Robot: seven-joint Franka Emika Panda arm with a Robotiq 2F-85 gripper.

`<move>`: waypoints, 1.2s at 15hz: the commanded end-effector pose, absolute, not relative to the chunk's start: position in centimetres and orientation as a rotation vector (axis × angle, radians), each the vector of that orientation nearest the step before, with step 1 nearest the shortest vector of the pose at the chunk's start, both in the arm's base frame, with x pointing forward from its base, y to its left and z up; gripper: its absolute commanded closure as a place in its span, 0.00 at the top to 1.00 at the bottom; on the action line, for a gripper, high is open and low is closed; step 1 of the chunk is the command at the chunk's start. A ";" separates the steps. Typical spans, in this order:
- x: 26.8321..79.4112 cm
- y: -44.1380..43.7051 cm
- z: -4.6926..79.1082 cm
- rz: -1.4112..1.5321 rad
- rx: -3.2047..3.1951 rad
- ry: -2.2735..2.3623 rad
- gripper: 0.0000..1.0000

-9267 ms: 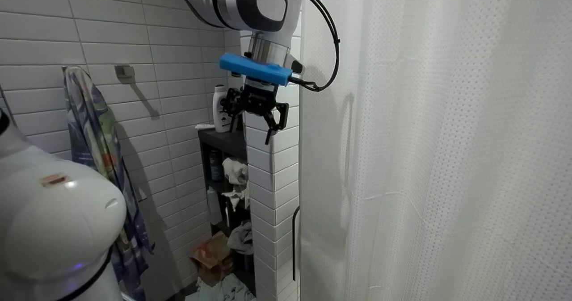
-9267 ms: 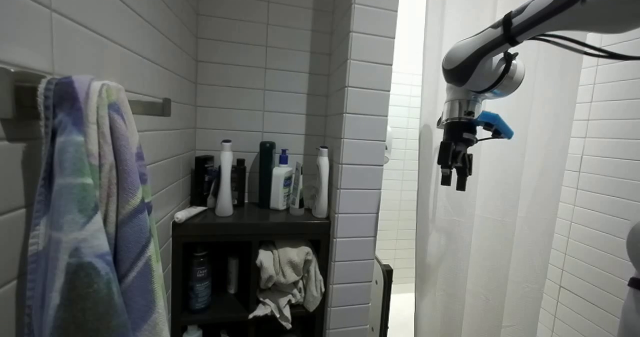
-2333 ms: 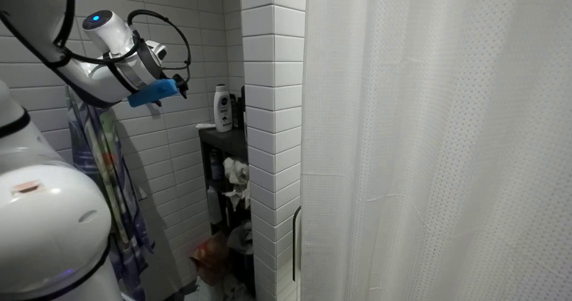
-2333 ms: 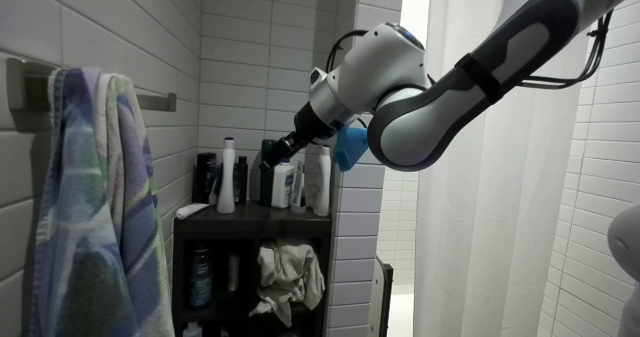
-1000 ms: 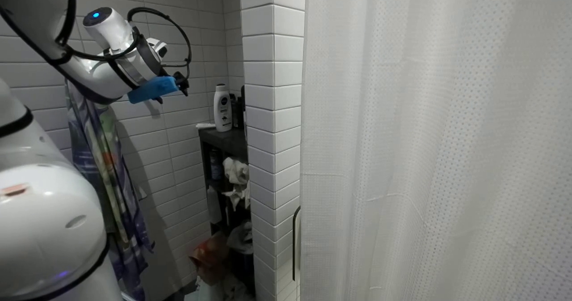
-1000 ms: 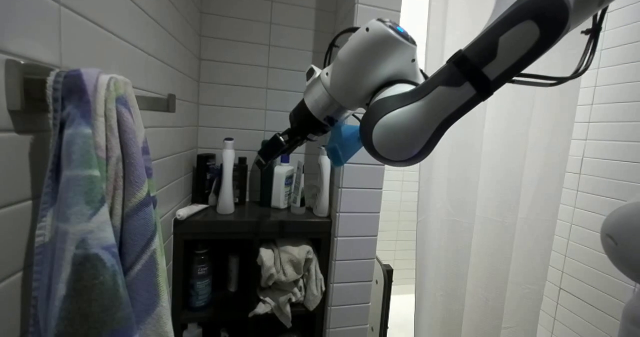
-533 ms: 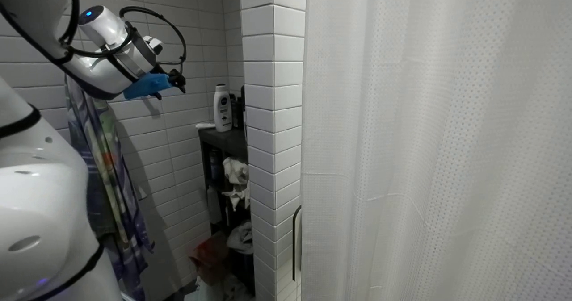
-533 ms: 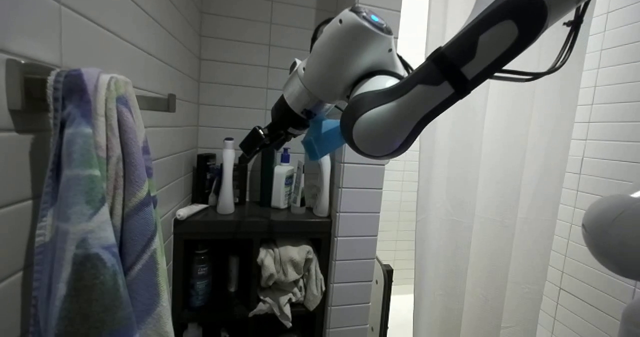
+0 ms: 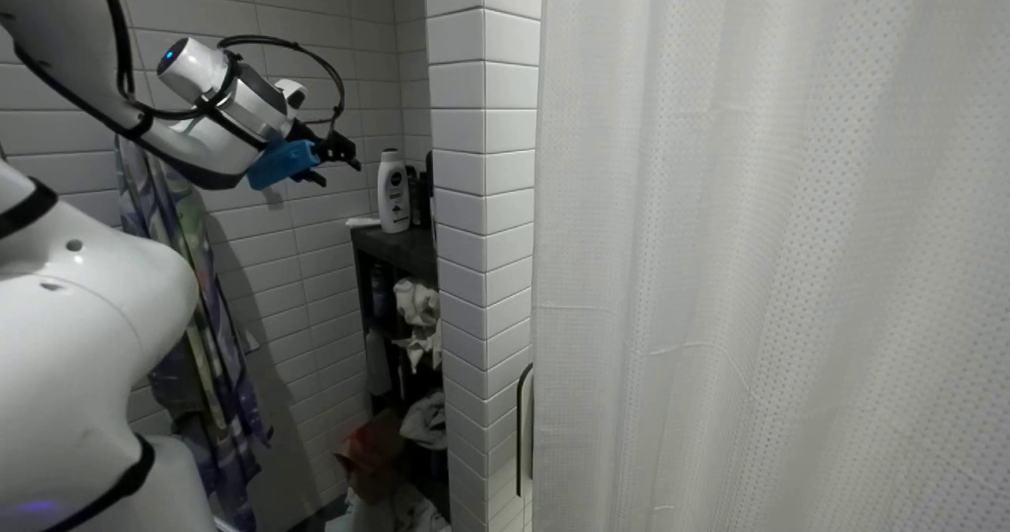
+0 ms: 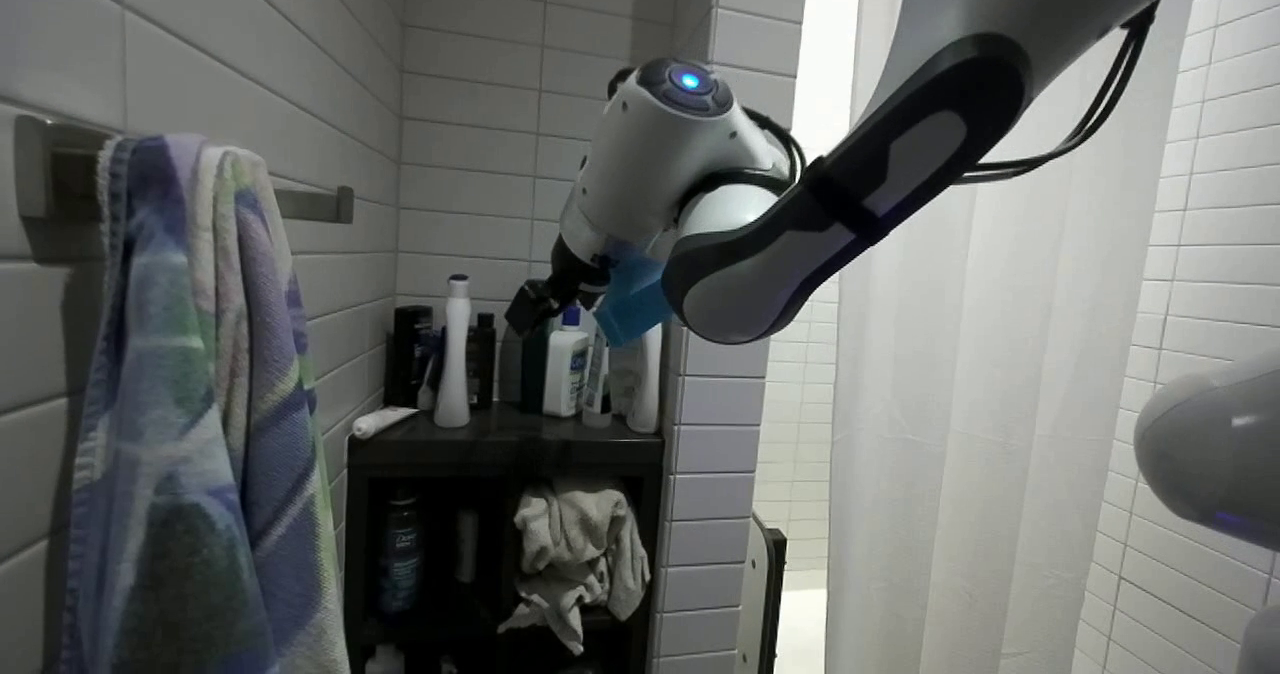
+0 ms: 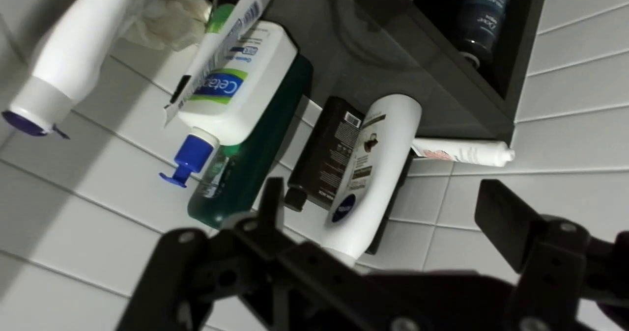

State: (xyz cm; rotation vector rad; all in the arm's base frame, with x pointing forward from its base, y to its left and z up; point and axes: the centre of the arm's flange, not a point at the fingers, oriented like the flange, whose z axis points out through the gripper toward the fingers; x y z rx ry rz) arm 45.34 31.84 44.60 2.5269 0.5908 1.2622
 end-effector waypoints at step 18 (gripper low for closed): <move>47.5 30.8 40.6 1.127 2.485 0.253 1.00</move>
